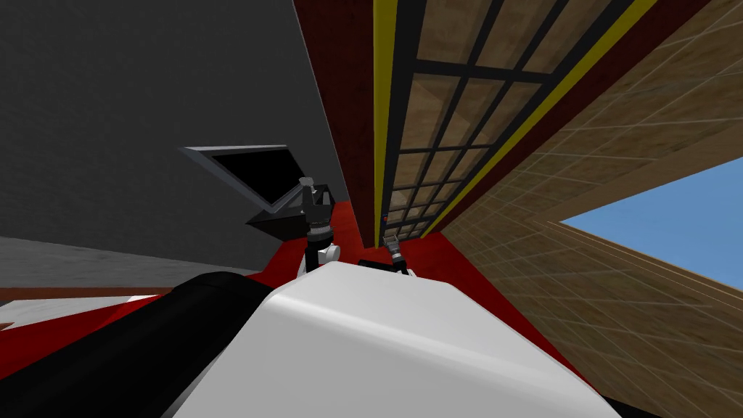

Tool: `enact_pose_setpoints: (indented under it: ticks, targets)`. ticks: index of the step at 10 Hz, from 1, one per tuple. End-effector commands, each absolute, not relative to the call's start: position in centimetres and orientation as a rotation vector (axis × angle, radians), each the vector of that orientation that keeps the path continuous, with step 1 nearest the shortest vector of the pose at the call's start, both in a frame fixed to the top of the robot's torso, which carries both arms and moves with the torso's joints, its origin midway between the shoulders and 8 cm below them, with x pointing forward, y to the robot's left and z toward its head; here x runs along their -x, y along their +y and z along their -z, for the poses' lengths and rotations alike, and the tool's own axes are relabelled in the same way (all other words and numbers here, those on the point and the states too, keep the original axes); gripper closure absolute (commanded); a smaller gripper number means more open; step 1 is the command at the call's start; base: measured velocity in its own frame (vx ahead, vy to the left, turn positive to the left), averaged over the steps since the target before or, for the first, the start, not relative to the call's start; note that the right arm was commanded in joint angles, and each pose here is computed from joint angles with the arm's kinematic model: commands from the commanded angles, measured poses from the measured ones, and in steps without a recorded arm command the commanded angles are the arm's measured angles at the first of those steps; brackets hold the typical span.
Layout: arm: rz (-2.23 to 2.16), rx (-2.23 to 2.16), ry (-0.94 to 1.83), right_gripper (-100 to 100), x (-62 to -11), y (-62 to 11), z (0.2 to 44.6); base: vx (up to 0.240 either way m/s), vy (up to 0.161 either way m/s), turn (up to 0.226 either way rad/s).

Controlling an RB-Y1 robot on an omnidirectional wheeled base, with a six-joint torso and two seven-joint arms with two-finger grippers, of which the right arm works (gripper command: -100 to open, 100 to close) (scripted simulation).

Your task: Pull the door open

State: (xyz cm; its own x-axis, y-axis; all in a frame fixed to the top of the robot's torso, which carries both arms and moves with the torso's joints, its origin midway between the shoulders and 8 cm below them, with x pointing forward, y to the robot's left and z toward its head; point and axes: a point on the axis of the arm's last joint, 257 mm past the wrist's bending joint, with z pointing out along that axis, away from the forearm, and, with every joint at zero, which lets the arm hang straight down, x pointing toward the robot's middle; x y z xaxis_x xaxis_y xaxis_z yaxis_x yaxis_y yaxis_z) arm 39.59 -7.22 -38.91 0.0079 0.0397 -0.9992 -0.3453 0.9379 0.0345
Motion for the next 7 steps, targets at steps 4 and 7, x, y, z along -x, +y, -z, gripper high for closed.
enact_pose_setpoints:
  ticks: [4,7]
  targets:
    - [-0.283,0.277,1.552,-100,-39.3,-7.3,40.0,0.082,-0.034,0.020]
    - [-0.254,0.270,1.564,-100,-39.4,-9.9,40.5,-0.206,0.081,0.132]
